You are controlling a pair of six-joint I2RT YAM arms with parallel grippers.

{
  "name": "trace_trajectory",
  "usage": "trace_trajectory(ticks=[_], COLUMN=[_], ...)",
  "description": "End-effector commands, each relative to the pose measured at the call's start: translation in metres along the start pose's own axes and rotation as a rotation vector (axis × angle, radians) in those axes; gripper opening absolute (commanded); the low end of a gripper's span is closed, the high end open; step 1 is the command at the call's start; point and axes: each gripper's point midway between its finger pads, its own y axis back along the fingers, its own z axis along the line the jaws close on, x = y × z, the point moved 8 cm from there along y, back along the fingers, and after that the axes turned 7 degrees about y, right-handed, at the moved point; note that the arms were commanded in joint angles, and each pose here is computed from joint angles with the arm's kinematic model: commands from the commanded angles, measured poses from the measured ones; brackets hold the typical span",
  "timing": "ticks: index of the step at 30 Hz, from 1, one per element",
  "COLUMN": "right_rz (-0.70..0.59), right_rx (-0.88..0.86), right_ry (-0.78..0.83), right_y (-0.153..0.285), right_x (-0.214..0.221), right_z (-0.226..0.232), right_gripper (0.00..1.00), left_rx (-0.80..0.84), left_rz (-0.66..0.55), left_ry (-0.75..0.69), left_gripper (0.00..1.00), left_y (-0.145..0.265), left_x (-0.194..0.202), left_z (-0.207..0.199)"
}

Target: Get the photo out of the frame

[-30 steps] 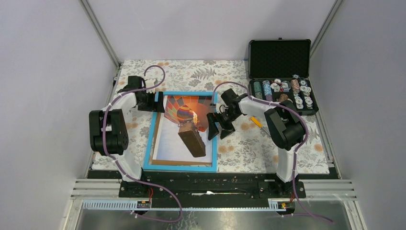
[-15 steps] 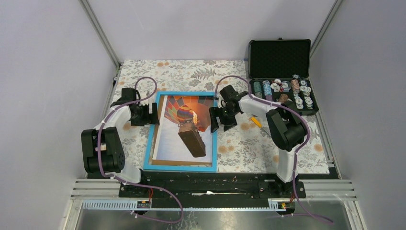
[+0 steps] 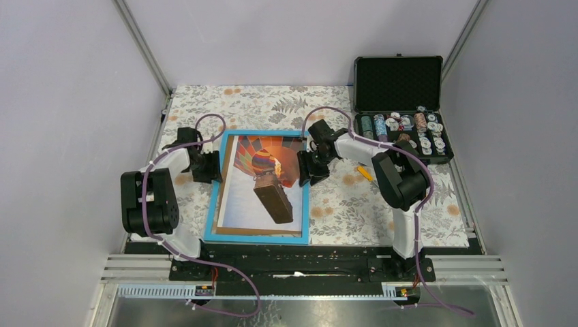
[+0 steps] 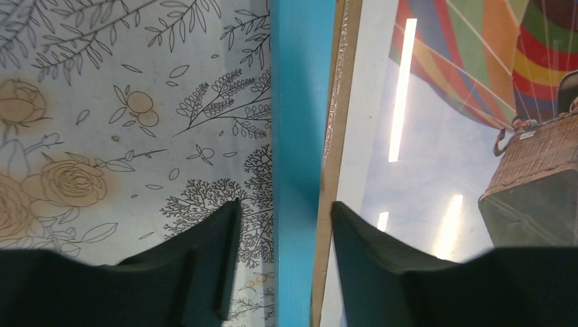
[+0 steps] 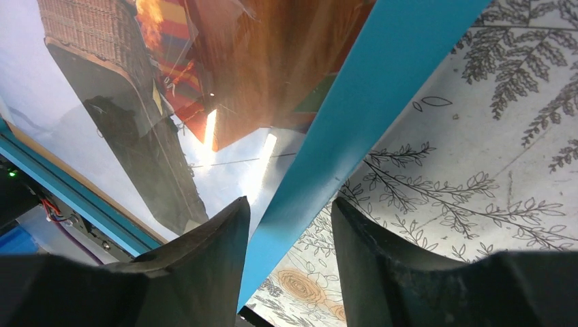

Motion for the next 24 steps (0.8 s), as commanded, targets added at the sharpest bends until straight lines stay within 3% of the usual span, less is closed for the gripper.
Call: trace_trajectory(ticks=[1, 7, 11, 13, 24], right_rz=[0.018, 0.008, -0.004, -0.005, -0.027], right_rx=[-0.007, -0.047, -0.058, -0.066, -0.077], right_ry=[0.008, 0.028, 0.028, 0.026, 0.039], right_y=[-0.008, -0.001, 0.006, 0.009, 0.015], right_x=[-0.004, -0.008, -0.014, -0.015, -0.025], right_z=[0.002, 0.008, 0.008, 0.008, 0.002], right_gripper=[0.53, 0.40, 0.24, 0.20, 0.19], left_rx=[0.017, 0.065, 0.082, 0.091, 0.141], left_rz=[-0.013, -0.030, -0.013, -0.019, -0.003], left_ry=[0.005, -0.016, -0.017, -0.021, 0.021], left_gripper=[0.45, 0.12, 0.00, 0.00, 0.00], left_y=[-0.004, 0.007, 0.016, 0.019, 0.010], left_x=[-0.009, -0.011, -0.015, -0.018, -0.041], left_z=[-0.002, -0.010, -0.015, -0.017, -0.024])
